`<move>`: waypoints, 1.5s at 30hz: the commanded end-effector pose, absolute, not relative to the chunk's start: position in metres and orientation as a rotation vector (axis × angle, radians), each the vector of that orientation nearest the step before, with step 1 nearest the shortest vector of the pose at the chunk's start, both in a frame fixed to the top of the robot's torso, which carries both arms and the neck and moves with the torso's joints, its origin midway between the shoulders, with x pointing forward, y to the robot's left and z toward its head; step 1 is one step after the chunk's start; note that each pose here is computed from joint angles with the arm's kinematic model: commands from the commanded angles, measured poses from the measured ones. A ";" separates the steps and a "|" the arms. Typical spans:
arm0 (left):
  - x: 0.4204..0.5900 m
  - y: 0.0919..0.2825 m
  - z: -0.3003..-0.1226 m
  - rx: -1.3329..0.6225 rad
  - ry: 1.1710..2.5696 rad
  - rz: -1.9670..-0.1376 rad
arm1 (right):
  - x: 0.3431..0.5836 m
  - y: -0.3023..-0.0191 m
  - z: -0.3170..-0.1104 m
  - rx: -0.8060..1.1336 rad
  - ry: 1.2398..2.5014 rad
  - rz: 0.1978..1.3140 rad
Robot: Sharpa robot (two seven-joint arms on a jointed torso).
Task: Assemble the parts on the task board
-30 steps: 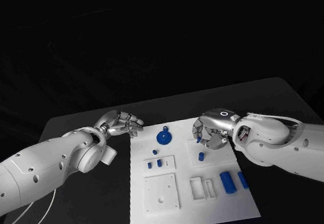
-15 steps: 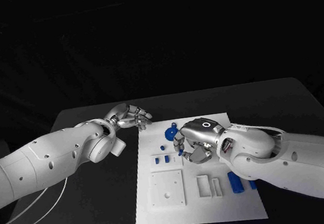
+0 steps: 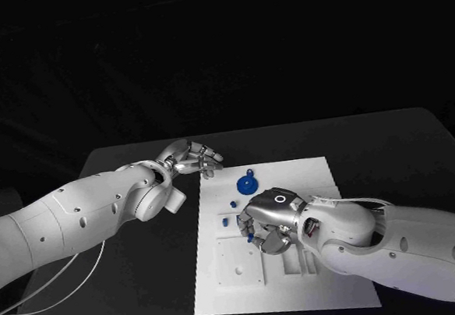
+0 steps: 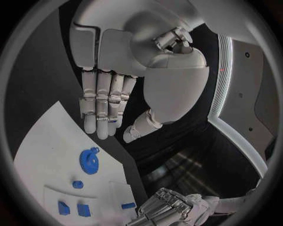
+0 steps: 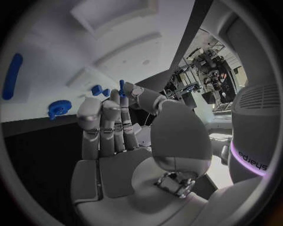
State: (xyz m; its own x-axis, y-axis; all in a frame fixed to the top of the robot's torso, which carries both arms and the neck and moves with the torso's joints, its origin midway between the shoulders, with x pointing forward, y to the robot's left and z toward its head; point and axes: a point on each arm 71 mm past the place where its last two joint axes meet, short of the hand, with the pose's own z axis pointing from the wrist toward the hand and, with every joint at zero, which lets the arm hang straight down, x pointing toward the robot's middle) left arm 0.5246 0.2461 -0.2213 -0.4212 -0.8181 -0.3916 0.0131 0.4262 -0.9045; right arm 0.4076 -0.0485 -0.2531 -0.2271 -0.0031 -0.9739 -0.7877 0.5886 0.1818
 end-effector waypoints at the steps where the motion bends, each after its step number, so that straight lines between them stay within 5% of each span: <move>1: 0.524 0.242 -0.219 -0.715 1.735 -1.155 | 0.403 -0.045 -0.260 -0.720 1.669 0.802; 45: 0.523 0.238 -0.220 -0.715 1.755 -1.172 | 0.392 -0.036 -0.286 -0.803 1.706 0.730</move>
State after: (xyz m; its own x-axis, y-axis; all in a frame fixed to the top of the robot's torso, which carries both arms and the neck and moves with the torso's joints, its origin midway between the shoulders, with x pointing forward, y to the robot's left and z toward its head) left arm 0.5234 0.2404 -0.2212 -0.4335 -0.8247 -0.3633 0.0031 0.4018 -0.9157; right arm 0.3942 -0.0362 -0.2816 -0.2130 -0.1274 -0.9687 -0.7994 0.5928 0.0979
